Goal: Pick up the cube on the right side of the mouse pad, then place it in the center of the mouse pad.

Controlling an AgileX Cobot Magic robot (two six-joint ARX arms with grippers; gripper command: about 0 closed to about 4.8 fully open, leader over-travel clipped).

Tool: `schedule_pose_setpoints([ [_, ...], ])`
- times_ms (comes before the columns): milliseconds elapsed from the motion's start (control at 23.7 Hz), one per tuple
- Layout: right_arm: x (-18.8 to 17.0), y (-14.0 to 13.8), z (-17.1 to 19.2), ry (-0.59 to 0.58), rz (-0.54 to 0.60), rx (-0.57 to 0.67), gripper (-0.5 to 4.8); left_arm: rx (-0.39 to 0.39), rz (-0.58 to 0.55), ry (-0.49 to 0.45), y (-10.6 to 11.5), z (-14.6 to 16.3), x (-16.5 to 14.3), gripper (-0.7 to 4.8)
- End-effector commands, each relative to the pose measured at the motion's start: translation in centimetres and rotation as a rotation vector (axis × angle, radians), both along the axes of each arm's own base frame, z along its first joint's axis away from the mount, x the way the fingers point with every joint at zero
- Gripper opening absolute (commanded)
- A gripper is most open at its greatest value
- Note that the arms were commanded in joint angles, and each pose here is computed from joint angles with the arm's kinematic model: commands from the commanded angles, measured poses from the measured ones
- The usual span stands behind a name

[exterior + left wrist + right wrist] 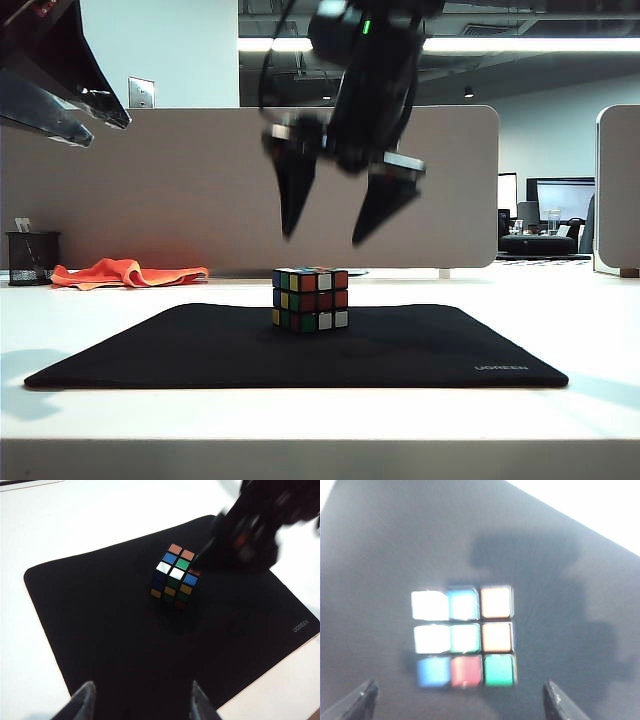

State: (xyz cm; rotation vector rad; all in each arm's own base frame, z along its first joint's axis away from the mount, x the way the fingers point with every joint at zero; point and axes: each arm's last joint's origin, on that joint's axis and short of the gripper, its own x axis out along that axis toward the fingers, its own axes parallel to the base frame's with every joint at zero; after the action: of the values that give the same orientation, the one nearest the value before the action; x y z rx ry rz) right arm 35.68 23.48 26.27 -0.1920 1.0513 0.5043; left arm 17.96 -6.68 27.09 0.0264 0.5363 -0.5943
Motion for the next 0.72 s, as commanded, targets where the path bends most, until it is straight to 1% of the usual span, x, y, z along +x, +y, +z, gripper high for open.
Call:
schedule_pose_setpoints([
  [42, -1.0, -1.3, 4.2, -0.107, -0.011, 0.072, 4.25, -0.008, -0.001, -0.016, 0.0, 0.3, 0.0, 2.41],
  [84, -1.5, -1.8, 5.6, -0.151, -0.026, 0.067, 3.84, -0.008, -0.001, -0.016, 0.0, 0.3, 0.0, 2.41],
  [169, -2.2, -3.7, 7.7, -0.215, -0.061, 0.032, 2.25, -0.008, -0.001, -0.017, 0.0, 0.3, 0.0, 2.41],
  [211, -2.3, -4.1, 8.1, -0.224, -0.077, 0.025, 1.92, -0.009, -0.001, -0.017, 0.0, 0.3, 0.0, 2.41],
  [253, -2.6, -5.2, 8.8, -0.238, -0.100, -0.014, 1.09, -0.009, -0.001, -0.017, 0.0, 0.3, 0.0, 2.41],
  [295, -2.7, -5.8, 9.0, -0.241, -0.112, -0.034, 0.89, -0.009, -0.001, -0.017, 0.0, 0.3, 0.0, 2.41],
  [337, -2.9, -7.0, 9.4, -0.250, -0.141, -0.088, 0.52, -0.009, -0.001, -0.017, 0.0, 0.3, 0.0, 2.39],
  [379, -3.0, -7.3, 9.6, -0.254, -0.153, -0.111, 0.27, -0.009, 0.000, -0.017, 0.0, 0.3, 0.0, 2.36],
  [464, -3.2, -8.3, 10.1, -0.271, -0.198, -0.150, 0.00, -0.009, 0.000, -0.017, 0.0, 0.3, 0.0, 2.21],
  [506, -3.3, -9.0, 10.5, -0.283, -0.220, -0.158, -0.05, -0.009, 0.000, -0.018, 0.0, 0.4, 0.0, 1.98],
  [590, -3.4, -10.0, 11.2, -0.303, -0.250, -0.147, -0.05, -0.011, 0.000, -0.022, 0.0, 0.4, 0.0, 1.25],
  [674, -3.6, -11.0, 12.1, -0.331, -0.278, -0.134, -0.05, -0.012, 0.000, -0.025, 0.0, 0.5, 0.0, 0.73],
  [717, -3.8, -11.5, 12.5, -0.344, -0.291, -0.128, -0.05, -0.012, 0.000, -0.028, 0.0, 0.5, -0.1, 0.57],
])
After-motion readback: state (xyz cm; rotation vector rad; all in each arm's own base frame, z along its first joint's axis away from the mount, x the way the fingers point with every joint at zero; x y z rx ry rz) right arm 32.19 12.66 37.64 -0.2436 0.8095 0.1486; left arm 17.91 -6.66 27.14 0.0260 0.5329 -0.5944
